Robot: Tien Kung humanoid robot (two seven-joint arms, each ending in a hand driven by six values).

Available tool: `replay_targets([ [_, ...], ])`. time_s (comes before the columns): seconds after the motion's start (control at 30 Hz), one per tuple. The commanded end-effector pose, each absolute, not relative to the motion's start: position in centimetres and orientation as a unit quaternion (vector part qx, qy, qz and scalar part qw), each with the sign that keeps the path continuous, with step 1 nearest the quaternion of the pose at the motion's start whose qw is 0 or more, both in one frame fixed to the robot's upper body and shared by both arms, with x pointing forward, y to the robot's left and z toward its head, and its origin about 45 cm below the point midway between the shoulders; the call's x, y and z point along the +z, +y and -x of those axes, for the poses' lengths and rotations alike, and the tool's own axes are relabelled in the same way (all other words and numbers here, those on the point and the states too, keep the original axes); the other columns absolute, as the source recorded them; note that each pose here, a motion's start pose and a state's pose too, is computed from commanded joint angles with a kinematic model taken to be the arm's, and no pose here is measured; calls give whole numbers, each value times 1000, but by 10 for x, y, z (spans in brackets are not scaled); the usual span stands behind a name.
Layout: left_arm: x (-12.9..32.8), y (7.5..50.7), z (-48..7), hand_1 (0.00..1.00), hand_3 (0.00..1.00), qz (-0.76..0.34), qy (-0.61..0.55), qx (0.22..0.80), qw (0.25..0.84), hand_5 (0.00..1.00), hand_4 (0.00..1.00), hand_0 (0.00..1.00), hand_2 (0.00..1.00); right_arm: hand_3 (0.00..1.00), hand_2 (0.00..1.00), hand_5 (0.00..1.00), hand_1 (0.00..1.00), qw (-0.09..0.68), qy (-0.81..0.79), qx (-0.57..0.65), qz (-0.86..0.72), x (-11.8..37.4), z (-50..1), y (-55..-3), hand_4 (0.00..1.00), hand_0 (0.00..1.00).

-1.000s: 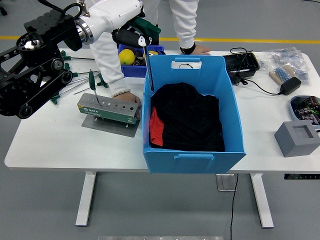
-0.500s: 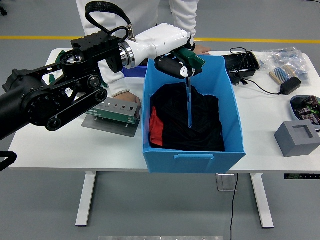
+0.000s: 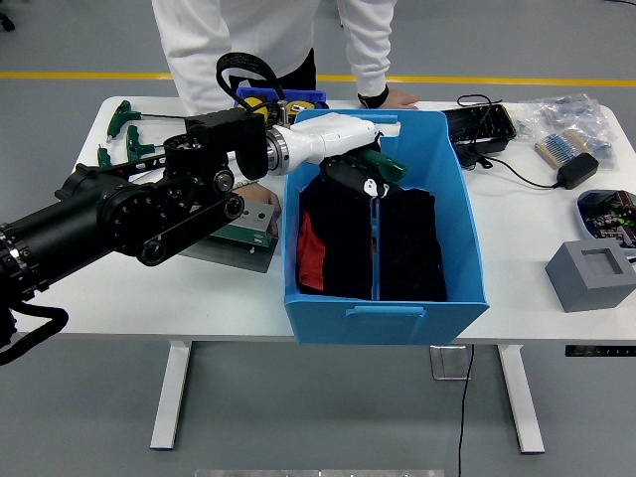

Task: Lift tool from toolbox,place it in box,lift tool from toolbox,place it in box

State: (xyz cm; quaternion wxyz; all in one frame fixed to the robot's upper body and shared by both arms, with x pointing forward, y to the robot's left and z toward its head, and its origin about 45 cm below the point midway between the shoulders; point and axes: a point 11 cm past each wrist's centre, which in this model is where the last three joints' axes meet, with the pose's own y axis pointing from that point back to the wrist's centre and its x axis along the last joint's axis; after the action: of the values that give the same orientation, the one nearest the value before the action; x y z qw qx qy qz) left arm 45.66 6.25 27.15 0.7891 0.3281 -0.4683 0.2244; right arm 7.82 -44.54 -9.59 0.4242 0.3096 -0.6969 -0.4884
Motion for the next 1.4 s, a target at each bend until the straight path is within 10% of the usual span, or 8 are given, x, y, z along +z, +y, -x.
replay_targets([
  [0.33,250,38,-448,2,61,-337,-459,190,800,533,628,137,50,587,763,691,701,428,-699,-476,-319,-93,-88,-449,821,702],
  [0.37,250,35,-447,225,370,-334,-460,187,801,782,792,300,280,587,764,691,701,429,-698,-476,-320,-92,-88,-450,820,703],
  [0.53,250,32,-448,225,370,-326,-465,185,802,782,792,300,280,587,764,691,701,434,-696,-470,-325,-91,-93,-451,820,703],
  [0.57,250,33,-449,520,641,-322,-466,189,802,805,870,475,612,586,762,688,701,435,-696,-469,-326,-90,-94,-452,820,703],
  [1.4,285,15,-437,788,811,-185,-513,237,804,794,925,794,877,585,761,688,694,438,-698,-463,-326,-89,-94,-456,818,699],
])
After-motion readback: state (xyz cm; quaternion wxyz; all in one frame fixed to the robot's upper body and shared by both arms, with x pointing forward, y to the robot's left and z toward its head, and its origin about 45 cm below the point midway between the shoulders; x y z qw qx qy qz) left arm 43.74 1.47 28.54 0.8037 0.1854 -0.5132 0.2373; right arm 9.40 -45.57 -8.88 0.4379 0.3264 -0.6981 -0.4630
